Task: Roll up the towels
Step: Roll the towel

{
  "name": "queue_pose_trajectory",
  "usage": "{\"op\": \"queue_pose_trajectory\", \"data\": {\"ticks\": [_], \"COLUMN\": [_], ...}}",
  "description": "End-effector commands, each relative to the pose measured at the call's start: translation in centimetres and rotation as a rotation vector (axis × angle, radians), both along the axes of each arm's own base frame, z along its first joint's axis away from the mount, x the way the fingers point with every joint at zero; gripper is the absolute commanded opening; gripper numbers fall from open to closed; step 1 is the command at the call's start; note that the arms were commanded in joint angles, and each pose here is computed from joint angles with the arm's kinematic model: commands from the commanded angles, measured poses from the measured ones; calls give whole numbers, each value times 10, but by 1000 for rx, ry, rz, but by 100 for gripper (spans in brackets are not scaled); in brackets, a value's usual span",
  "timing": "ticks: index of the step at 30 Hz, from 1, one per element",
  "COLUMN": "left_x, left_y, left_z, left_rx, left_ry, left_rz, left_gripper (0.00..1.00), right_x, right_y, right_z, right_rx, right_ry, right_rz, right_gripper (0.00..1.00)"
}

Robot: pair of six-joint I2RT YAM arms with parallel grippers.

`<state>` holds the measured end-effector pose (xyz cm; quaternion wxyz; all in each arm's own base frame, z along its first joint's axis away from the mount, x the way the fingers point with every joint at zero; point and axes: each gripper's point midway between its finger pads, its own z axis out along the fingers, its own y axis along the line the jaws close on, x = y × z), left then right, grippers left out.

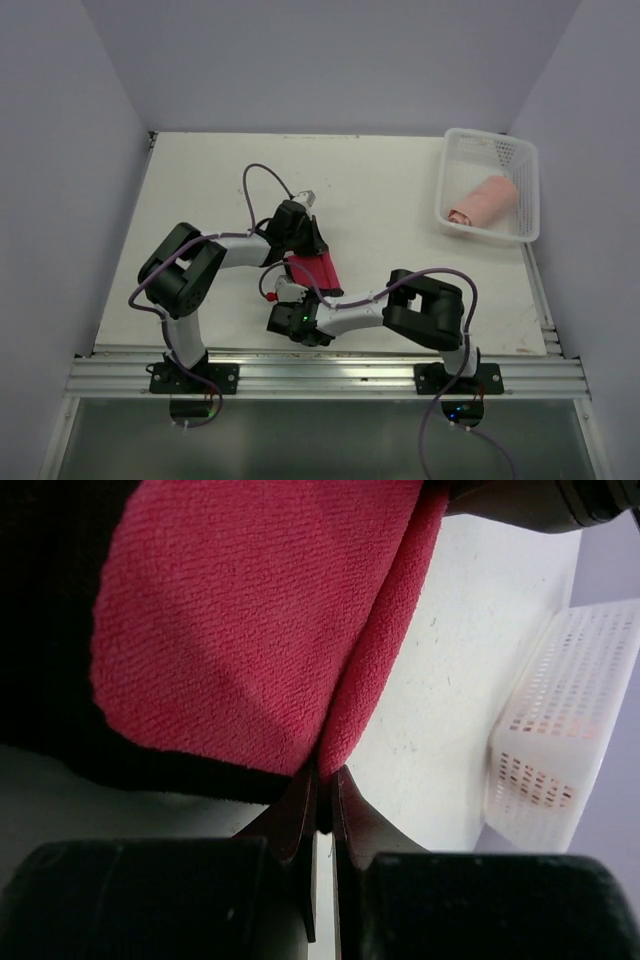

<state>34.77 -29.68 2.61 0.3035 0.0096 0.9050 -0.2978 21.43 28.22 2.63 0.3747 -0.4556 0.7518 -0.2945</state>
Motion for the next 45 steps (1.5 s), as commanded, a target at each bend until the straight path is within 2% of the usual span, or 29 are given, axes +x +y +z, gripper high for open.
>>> {"op": "queue_pose_trajectory", "data": {"ticks": [1,12,16,17,20,23,27,31,32,36,40,41,45], "left_x": [46,40,38,39,39,40,40,34,33,10,-30,-33,-51], "left_y": [22,31,34,35,34,34,36,42,40,17,-5,-9,-10], "left_z": [21,4,4,10,29,53,74,87,102,117,94,95,66], "left_rx": [12,62,69,64,44,23,26,43,15,-138,-280,-310,-301], "left_ry": [-162,-145,-141,-153,-170,-202,-229,-248,-285,-281,-150,-158,-88], "left_rz": [120,125,124,125,128,128,123,108,105,-21,-174,-191,-225], "left_gripper": [0,0,10,18,27,35,41,43,44,45,41,40,38], "right_x": [-20,-29,-30,-30,-31,-32,-34,-35,-34,-33,-34,-34,-33], "right_y": [-4,3,6,6,10,11,13,14,13,14,13,14,13], "right_z": [-13,-37,-39,-40,-40,-41,-45,-48,-49,-49,-51,-51,-51], "right_rx": [-135,-260,-281,-285,-276,-275,-277,-293,-297,-303,-314,-310,-316], "right_ry": [99,207,227,229,236,253,272,280,279,280,283,280,279], "right_rz": [72,113,126,125,130,136,137,137,136,133,129,128,126], "right_gripper": [0,0,0,0,0,0,0,0,0,0,0,0,0]}}
